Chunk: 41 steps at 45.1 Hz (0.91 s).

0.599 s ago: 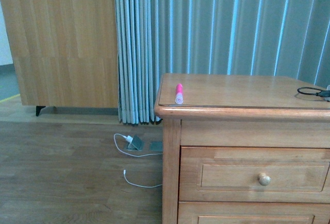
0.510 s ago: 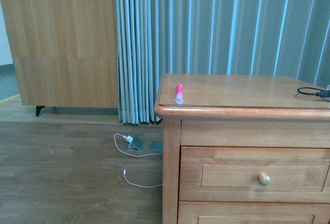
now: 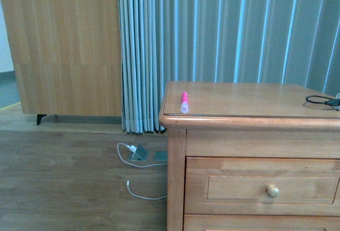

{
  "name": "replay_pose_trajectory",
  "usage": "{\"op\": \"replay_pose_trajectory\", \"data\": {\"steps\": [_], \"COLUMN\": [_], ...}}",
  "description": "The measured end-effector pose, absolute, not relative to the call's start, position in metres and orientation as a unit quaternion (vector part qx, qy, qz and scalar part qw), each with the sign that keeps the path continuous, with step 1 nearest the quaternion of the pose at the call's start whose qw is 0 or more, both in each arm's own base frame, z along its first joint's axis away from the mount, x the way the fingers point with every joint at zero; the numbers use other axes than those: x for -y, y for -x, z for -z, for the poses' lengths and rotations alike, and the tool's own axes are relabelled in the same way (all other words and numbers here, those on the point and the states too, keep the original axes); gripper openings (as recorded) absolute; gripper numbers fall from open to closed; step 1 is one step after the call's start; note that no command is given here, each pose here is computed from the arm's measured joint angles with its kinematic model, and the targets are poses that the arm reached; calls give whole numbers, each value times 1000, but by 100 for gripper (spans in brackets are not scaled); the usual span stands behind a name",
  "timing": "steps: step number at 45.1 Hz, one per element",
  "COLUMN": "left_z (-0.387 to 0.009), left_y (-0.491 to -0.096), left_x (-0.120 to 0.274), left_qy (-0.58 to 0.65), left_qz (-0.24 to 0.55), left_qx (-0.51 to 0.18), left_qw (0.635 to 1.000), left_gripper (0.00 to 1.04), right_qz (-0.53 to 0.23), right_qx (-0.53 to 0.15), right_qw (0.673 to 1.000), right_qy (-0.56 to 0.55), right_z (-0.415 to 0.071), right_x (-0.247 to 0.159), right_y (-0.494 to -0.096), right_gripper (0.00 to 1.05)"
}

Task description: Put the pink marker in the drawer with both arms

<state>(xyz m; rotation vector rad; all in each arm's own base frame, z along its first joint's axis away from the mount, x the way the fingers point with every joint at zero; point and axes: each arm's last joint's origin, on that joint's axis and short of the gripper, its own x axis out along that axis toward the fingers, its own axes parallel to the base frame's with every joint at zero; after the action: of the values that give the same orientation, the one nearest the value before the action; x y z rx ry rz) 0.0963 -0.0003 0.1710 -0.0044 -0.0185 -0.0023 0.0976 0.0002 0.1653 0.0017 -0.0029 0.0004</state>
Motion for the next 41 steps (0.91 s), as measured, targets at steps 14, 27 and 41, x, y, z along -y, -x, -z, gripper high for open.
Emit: {"op": "replay_pose_trajectory", "data": {"steps": [14,27,41], "left_z": [-171,-171,-171], "left_y": [-96,-96,-96], "left_x": [0,0,0], "left_qy": [2,2,2], "left_qz": [1,1,1], "left_qx": [9,9,9], "left_qw": [1000,1000,1000], "left_gripper": [99,99,99], "right_qz": [0,-54,-91], "right_qx": [1,-117,-161], "right_qw": [1000,990,982], "right_qy": [-1,-51,-39], "right_z": [-165,-159,-165], "right_x": [0,1,-28], "right_y": [-98,-114,-186], "right_gripper": [96,96,96]}}
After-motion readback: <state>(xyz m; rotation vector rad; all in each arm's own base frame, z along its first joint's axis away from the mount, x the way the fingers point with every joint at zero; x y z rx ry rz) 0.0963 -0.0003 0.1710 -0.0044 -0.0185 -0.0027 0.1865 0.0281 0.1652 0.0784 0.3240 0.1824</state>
